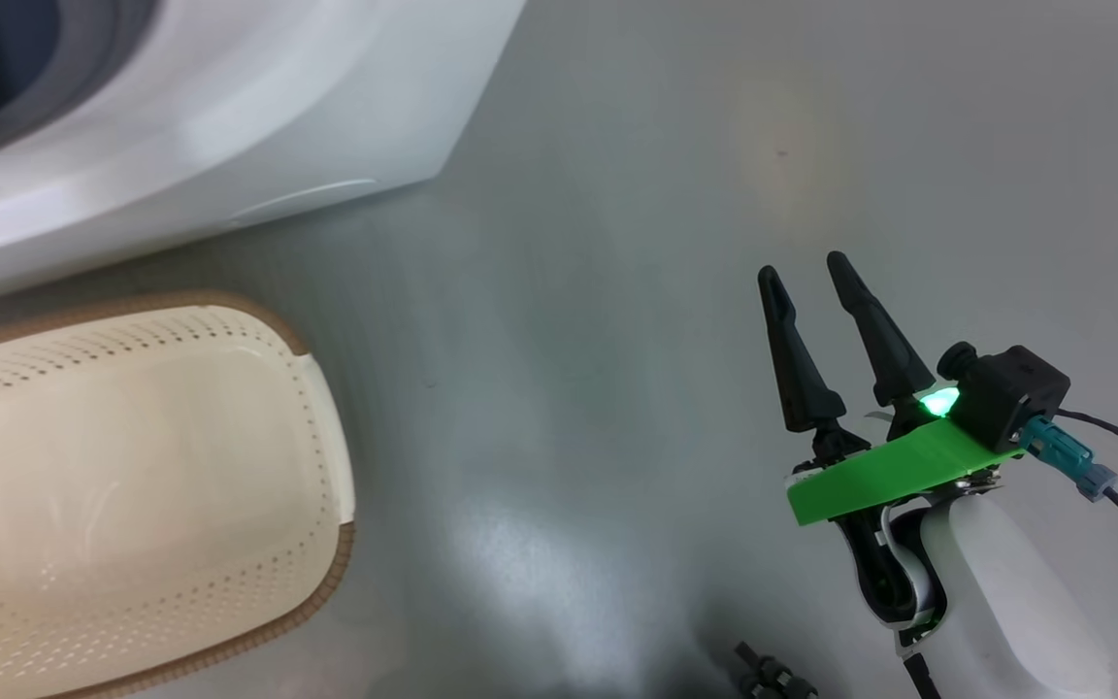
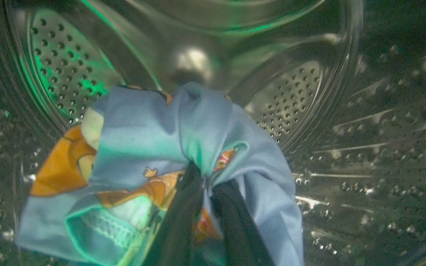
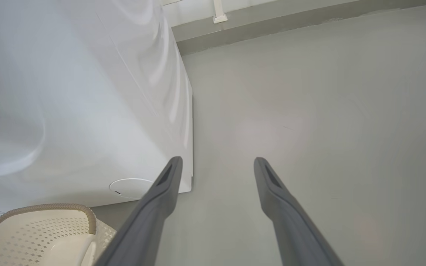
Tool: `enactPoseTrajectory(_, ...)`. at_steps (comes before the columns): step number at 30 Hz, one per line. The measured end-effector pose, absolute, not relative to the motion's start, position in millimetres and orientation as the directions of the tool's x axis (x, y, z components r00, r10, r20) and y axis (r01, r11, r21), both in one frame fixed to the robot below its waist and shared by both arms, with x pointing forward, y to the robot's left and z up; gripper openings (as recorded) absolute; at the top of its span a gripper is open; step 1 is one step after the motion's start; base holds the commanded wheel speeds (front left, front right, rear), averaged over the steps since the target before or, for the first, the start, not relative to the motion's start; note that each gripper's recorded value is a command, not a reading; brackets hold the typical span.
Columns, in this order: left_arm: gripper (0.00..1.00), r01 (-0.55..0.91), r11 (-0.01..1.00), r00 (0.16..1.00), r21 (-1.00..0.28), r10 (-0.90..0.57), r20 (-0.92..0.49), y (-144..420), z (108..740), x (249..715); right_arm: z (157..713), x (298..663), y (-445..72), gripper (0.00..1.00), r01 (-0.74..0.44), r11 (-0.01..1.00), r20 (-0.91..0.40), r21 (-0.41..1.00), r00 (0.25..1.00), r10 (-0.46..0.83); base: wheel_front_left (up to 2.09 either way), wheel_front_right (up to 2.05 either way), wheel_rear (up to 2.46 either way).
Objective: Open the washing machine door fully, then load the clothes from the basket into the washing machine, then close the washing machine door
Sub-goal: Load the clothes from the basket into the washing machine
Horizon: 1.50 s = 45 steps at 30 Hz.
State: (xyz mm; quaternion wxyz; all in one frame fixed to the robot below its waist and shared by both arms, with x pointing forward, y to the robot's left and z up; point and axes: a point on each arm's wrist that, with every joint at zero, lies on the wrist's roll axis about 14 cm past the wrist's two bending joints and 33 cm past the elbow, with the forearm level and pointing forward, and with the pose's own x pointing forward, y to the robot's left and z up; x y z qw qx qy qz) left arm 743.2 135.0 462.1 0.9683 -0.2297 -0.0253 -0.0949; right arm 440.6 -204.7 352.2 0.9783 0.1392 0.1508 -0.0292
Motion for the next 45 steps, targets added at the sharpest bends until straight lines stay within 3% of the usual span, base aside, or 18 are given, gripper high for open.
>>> enactPoseTrajectory(1,1.00,0.184,0.878,0.983,-0.442,-0.162,0.087,137,458,745,351,440,-206,1.00,0.105,0.959,-0.307,0.263,0.951,-0.020,0.00,0.00,0.00)
enactPoseTrajectory(7,1.00,0.141,0.889,0.979,-0.435,-0.189,-0.069,117,409,728,354,438,-207,1.00,0.110,0.958,-0.305,0.266,0.952,-0.025,0.00,0.00,0.00)
enactPoseTrajectory(19,1.00,0.149,0.897,0.963,-0.417,-0.227,-0.146,114,409,685,380,447,-195,1.00,0.063,0.955,-0.240,0.291,0.971,0.009,0.00,0.00,0.00)
enactPoseTrajectory(45,1.00,0.221,0.890,0.962,-0.399,-0.267,-0.064,125,466,535,459,429,-179,1.00,-0.025,0.952,-0.065,0.304,0.997,0.047,0.00,0.00,0.00)
